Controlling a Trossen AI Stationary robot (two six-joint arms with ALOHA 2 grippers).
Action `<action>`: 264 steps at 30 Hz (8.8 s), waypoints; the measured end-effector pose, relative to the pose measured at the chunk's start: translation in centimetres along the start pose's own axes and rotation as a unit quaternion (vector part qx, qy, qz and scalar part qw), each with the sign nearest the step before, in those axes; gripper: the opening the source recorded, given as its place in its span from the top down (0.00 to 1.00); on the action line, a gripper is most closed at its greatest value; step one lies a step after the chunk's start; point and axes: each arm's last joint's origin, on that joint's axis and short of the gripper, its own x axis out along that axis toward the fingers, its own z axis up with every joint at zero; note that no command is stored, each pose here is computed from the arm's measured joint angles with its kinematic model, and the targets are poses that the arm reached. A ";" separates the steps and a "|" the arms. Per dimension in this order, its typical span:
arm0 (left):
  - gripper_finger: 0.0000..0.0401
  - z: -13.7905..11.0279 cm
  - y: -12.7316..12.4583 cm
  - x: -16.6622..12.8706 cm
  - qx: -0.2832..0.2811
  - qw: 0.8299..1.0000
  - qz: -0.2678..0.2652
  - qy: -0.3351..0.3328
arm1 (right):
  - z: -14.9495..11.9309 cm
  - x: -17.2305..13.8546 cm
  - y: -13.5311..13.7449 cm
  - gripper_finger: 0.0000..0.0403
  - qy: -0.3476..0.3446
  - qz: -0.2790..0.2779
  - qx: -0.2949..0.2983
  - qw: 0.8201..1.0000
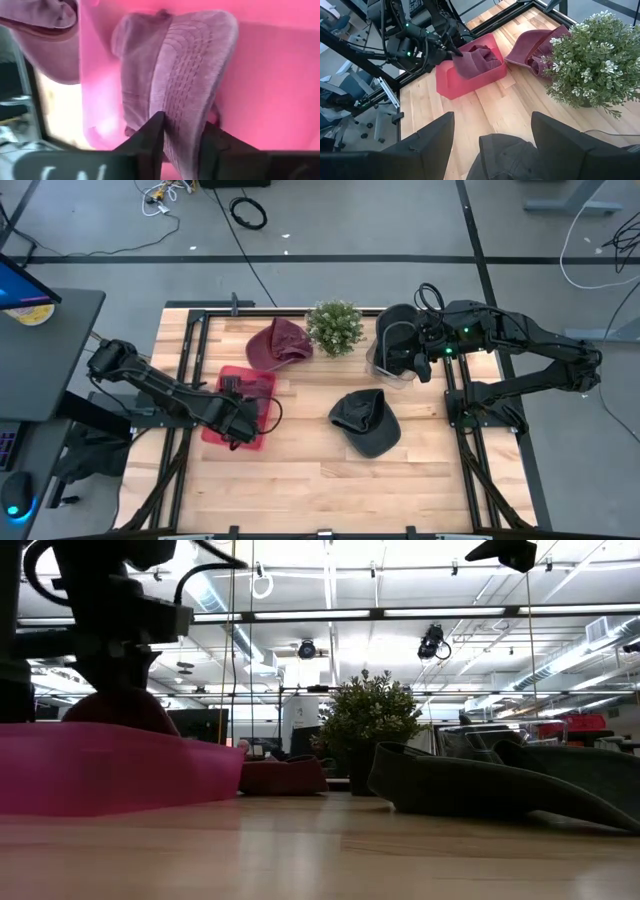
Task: Pick & Place hat
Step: Put the right red cap into the red bin, then put the red cap into the red bin
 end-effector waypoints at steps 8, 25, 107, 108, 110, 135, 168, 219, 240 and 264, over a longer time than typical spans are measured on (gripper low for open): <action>0.60 1.1 -0.5 -0.8 -0.033 0.991 -0.133 -0.001 | 0.0 0.0 0.0 0.34 0.000 0.000 0.001 1.000; 0.37 0.2 -0.2 -2.1 -0.034 0.967 -0.230 0.103 | 0.0 0.0 0.0 0.34 0.000 0.000 0.001 1.000; 0.40 0.5 29.1 14.2 -0.462 0.861 -0.184 0.106 | 0.5 0.0 0.2 0.34 -0.025 0.011 -0.004 1.000; 0.41 0.1 28.5 14.4 -0.469 0.858 -0.182 0.104 | 0.5 0.0 0.2 0.34 -0.025 0.011 -0.004 1.000; 0.43 -0.9 27.3 14.5 -0.481 0.852 -0.181 0.099 | 0.5 0.0 0.2 0.34 -0.025 0.011 -0.002 1.000; 0.42 -7.5 19.3 17.2 -0.641 0.754 -0.126 -0.063 | 0.7 0.0 0.2 0.34 -0.039 0.004 0.012 0.999; 0.44 -6.8 18.5 18.4 -0.622 0.765 -0.132 -0.107 | 0.7 0.0 0.3 0.34 -0.040 0.005 0.018 0.999; 0.97 -2.6 22.7 -9.4 -0.388 0.883 0.165 -0.207 | 0.8 -0.1 0.3 0.34 -0.045 0.001 -0.025 0.999; 0.97 6.7 17.5 -9.7 0.109 0.887 0.449 0.030 | 1.1 -0.1 0.4 0.34 -0.060 0.008 -0.013 0.998; 0.97 7.1 13.4 -13.4 0.118 0.864 0.487 -0.058 | 3.9 2.0 -1.8 0.34 -0.100 0.048 0.195 0.974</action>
